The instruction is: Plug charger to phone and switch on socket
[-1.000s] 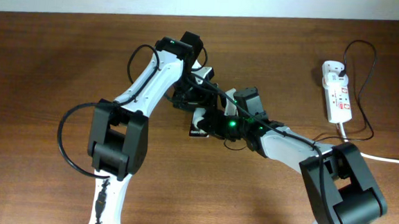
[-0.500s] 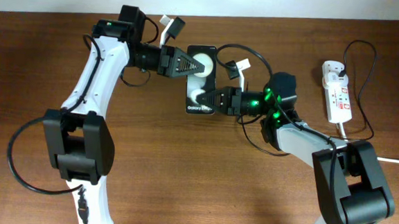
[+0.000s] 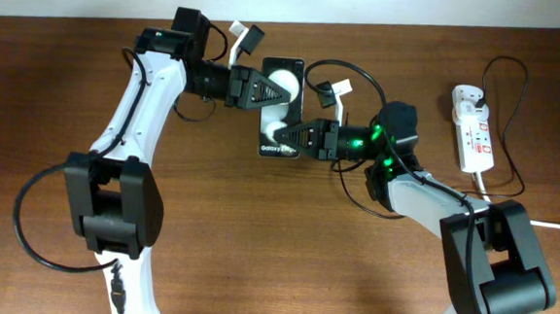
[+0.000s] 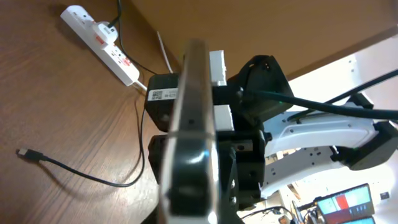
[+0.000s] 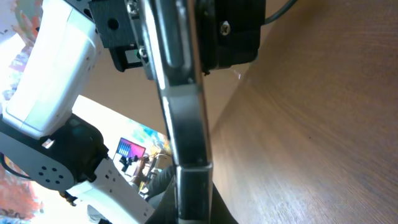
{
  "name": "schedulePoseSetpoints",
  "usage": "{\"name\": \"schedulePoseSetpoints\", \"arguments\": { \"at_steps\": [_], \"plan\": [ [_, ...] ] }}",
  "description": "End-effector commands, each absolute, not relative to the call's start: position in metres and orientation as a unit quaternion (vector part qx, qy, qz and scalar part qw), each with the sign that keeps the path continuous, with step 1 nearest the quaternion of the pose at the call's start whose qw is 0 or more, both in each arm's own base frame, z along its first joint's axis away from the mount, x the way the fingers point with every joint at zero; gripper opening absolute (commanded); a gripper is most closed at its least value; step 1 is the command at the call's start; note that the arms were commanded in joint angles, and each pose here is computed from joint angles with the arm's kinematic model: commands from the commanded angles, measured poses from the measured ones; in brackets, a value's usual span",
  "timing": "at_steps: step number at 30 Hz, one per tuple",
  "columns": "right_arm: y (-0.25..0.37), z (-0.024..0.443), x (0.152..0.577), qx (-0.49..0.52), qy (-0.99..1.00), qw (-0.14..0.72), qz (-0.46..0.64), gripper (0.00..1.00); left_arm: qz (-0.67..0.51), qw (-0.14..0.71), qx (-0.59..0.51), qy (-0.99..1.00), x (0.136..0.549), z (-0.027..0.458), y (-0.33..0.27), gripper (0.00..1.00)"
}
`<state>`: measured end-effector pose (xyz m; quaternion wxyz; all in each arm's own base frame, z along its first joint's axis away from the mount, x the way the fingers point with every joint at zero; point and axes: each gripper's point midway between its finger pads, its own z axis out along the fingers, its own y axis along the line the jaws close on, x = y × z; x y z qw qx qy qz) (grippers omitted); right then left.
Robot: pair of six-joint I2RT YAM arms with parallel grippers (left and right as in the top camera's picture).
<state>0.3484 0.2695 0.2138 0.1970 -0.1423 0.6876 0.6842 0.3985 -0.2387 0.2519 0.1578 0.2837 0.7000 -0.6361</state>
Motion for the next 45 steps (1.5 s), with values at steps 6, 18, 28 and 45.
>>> {"name": "schedulePoseSetpoints", "arguments": {
  "at_steps": [6, 18, 28, 45],
  "plan": [
    [0.270, 0.212, 0.358, -0.112, 0.695, 0.194, 0.683, 0.89, -0.559, 0.147, 0.313, 0.754, 0.388, 0.238, -0.242, 0.00],
    [0.245, 0.079, 0.293, -0.064, 0.844, 0.028, 0.533, 0.77, -0.212, -0.023, 0.094, 0.972, 0.387, 0.111, -0.146, 0.00],
    [0.129, 0.096, 0.324, -0.055, 0.991, 0.103, 0.069, 0.94, -0.583, -0.052, 0.089, 0.806, 0.320, 0.091, -0.193, 0.00],
    [0.141, 0.004, 0.405, -0.067, 0.981, 0.180, -0.016, 0.49, -0.583, -0.080, 0.077, 0.805, 0.301, 0.079, -0.195, 0.00]
  ]
}}
